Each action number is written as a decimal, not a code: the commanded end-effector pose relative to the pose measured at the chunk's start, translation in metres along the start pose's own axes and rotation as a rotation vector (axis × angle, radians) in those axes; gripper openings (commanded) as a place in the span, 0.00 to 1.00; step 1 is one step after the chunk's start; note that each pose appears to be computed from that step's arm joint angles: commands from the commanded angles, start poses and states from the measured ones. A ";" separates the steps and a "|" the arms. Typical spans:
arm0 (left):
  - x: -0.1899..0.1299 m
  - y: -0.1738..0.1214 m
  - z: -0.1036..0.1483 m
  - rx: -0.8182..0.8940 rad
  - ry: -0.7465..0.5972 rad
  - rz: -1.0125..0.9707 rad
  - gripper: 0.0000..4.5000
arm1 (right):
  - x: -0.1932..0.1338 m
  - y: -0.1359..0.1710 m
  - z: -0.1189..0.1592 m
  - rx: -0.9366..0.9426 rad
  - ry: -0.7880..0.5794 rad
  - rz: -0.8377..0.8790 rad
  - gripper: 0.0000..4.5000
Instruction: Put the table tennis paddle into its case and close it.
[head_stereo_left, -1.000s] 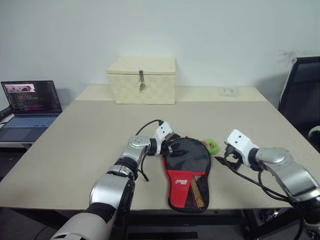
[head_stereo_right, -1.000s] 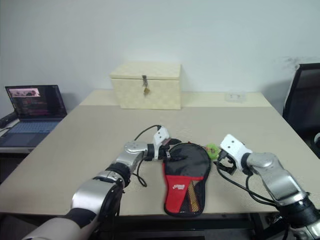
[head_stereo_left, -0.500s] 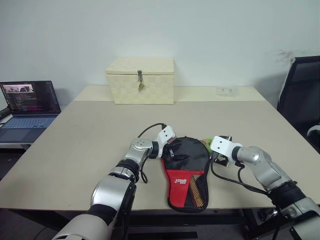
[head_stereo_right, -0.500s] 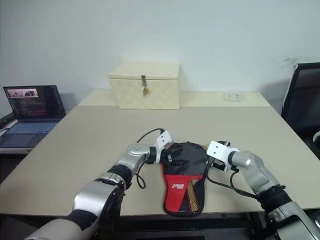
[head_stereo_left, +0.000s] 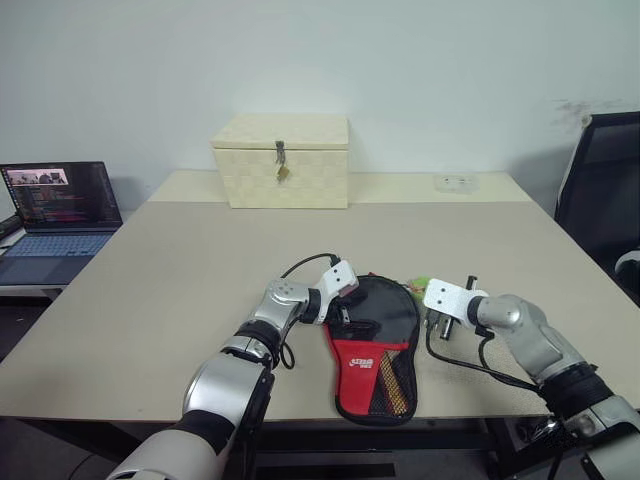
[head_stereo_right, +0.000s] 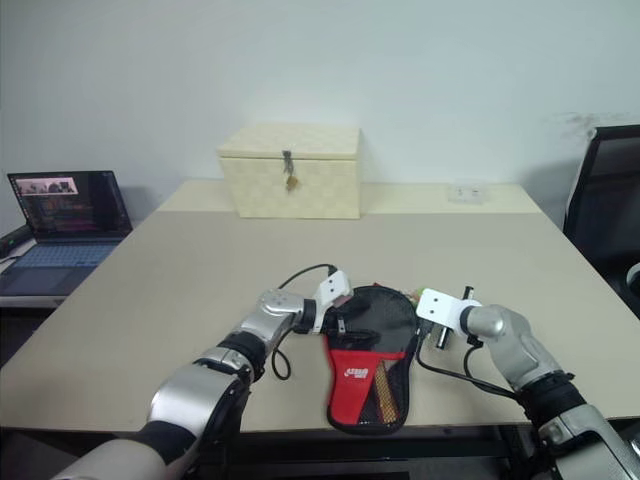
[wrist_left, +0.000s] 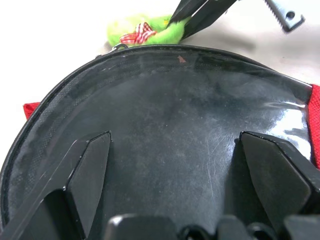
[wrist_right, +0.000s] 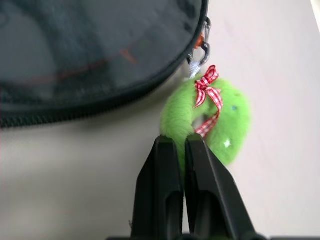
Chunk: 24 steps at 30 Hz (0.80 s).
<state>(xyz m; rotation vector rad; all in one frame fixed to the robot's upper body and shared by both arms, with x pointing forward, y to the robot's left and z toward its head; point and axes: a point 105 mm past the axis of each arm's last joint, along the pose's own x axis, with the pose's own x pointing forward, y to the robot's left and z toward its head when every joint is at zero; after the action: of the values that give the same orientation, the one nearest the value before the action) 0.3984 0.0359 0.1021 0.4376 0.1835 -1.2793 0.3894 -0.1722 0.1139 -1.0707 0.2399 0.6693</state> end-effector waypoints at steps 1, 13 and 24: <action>0.001 -0.003 -0.003 0.015 0.024 -0.020 1.00 | -0.020 -0.017 -0.001 -0.032 -0.008 -0.038 0.01; 0.012 -0.007 0.003 0.025 0.010 -0.026 1.00 | -0.085 0.037 0.011 -0.045 -0.040 0.262 0.01; 0.021 -0.012 0.006 0.029 0.016 -0.045 1.00 | -0.128 0.095 0.027 -0.024 -0.063 0.540 0.01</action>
<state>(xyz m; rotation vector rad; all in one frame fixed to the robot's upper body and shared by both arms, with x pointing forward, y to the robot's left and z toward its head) 0.3933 0.0165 0.0987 0.4486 0.1775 -1.3115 0.2363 -0.1749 0.1117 -1.0057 0.4923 1.1477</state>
